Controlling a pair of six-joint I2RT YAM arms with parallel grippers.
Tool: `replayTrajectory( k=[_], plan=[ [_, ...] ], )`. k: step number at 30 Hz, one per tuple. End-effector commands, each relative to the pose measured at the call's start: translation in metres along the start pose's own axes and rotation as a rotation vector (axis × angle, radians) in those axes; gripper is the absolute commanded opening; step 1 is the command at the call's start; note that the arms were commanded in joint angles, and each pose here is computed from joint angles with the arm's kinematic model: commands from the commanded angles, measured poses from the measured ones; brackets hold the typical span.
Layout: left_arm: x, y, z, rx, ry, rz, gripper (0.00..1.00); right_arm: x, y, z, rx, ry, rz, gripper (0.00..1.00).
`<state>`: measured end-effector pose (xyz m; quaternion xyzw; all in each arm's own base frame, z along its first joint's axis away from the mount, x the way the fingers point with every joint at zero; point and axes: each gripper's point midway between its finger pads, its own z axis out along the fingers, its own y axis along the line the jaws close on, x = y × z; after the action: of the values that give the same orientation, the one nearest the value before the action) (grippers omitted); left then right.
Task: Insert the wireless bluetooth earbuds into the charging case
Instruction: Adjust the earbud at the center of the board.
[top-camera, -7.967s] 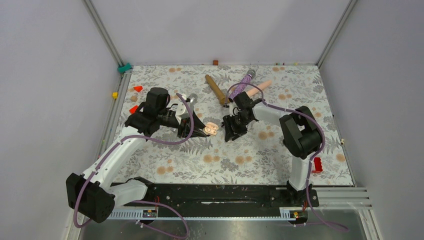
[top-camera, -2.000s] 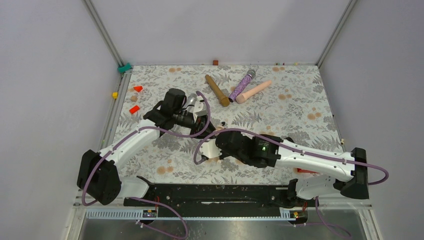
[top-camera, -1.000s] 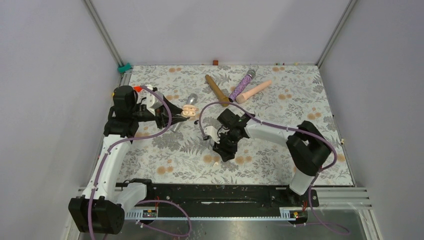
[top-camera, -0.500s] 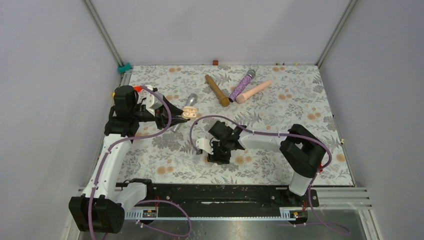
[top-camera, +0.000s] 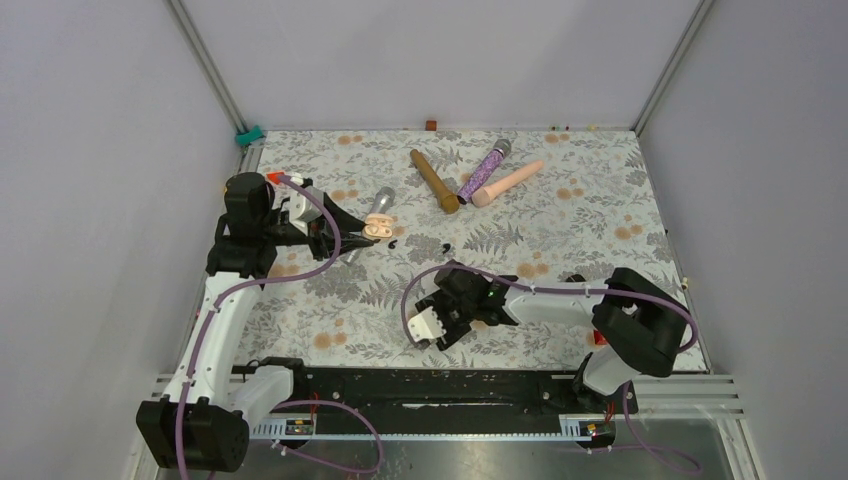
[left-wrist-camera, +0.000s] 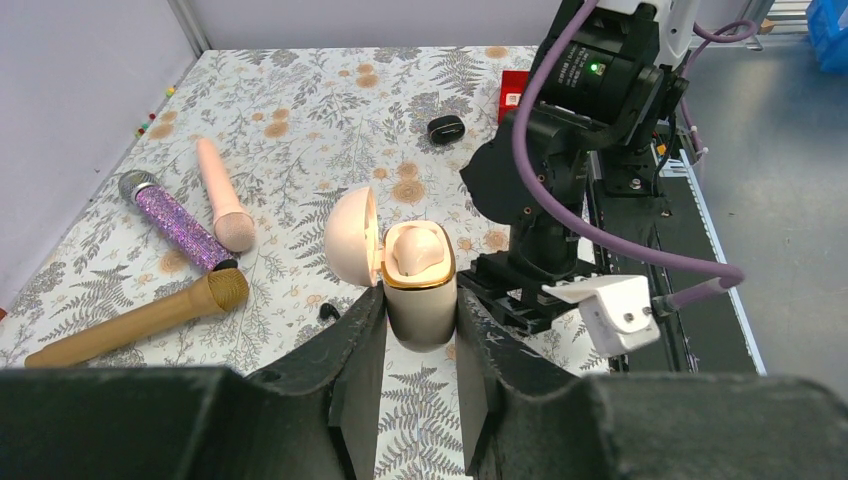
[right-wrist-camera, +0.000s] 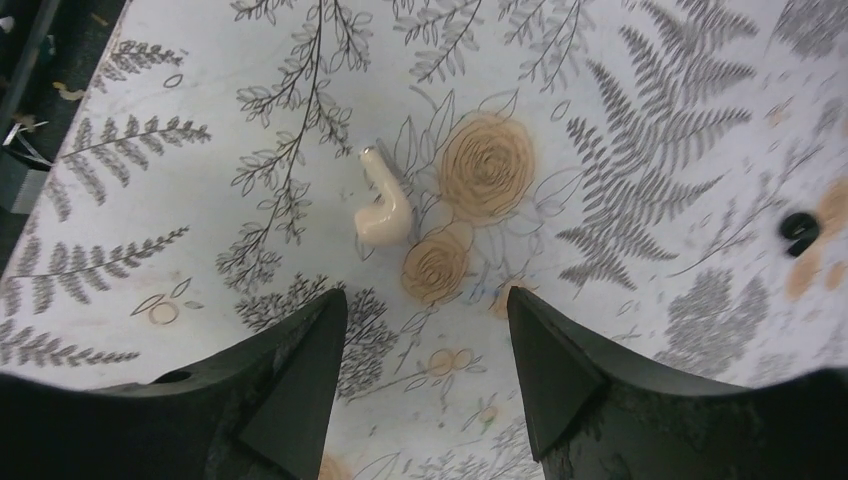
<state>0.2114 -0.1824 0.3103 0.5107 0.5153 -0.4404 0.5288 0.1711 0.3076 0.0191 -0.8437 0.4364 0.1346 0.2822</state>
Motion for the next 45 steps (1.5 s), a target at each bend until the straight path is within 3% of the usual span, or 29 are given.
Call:
replayTrajectory(
  k=[1, 12, 26, 38, 45],
  plan=[
    [-0.008, -0.006, 0.000, 0.043, -0.027, 0.061, 0.00, -0.002, 0.000, 0.015, -0.009, 0.004, -0.223, 0.67],
    [-0.009, -0.008, 0.000, 0.048, -0.030, 0.058, 0.00, 0.006, 0.045, 0.022, -0.146, 0.006, -0.449, 0.58],
    [-0.008, -0.008, 0.000, 0.052, -0.031, 0.051, 0.00, -0.003, 0.071, 0.013, -0.285, -0.062, -0.443, 0.50],
    [-0.008, -0.008, 0.000, 0.058, -0.033, 0.048, 0.00, -0.002, 0.054, 0.028, -0.228, -0.025, -0.422, 0.45],
    [-0.007, -0.008, 0.000, 0.060, -0.033, 0.044, 0.00, -0.003, 0.058, 0.024, -0.249, -0.024, -0.408, 0.28]
  ],
)
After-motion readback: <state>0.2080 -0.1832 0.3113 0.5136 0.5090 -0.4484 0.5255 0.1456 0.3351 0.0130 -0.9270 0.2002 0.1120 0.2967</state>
